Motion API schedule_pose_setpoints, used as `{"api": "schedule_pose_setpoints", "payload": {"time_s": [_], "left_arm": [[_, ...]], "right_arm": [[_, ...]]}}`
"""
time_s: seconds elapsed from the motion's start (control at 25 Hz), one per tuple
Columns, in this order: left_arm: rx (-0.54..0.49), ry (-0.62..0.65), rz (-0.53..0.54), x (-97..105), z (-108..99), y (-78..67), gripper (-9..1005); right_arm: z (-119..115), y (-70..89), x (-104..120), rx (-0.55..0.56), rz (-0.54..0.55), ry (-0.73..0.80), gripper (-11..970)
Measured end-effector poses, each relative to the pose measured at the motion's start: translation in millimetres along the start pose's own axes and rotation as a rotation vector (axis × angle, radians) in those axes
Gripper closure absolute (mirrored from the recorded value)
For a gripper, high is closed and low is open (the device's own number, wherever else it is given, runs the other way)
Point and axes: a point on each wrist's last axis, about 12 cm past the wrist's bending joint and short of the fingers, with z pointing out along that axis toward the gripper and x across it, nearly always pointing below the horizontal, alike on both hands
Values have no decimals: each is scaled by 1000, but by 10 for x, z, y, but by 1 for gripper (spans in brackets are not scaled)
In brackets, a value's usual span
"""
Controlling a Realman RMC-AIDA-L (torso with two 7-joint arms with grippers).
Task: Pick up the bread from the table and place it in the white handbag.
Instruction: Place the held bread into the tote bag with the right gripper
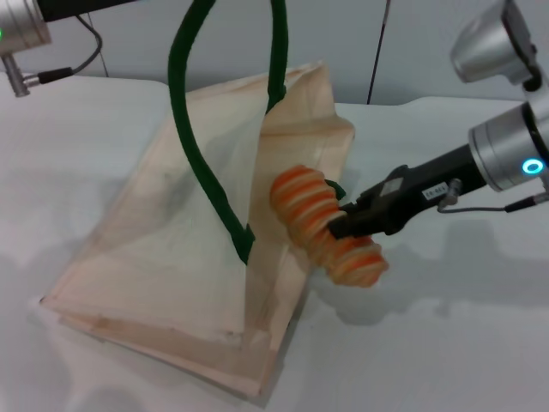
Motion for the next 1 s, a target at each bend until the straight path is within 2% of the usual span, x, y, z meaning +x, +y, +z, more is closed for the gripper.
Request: {"api": "schedule_pose_setpoints", "payload": {"time_s": [0.36, 0.56, 1.0], "left_arm": [[41, 15, 10, -30, 189, -46, 927], [62, 16, 11, -34, 266, -68, 928], [64, 15, 13, -31, 279, -71, 930]], "right_arm": [[227, 35, -321, 25, -69, -1, 712], [352, 75, -444, 20, -93, -64, 746], [477, 52, -456, 47, -71, -153, 763]]}}
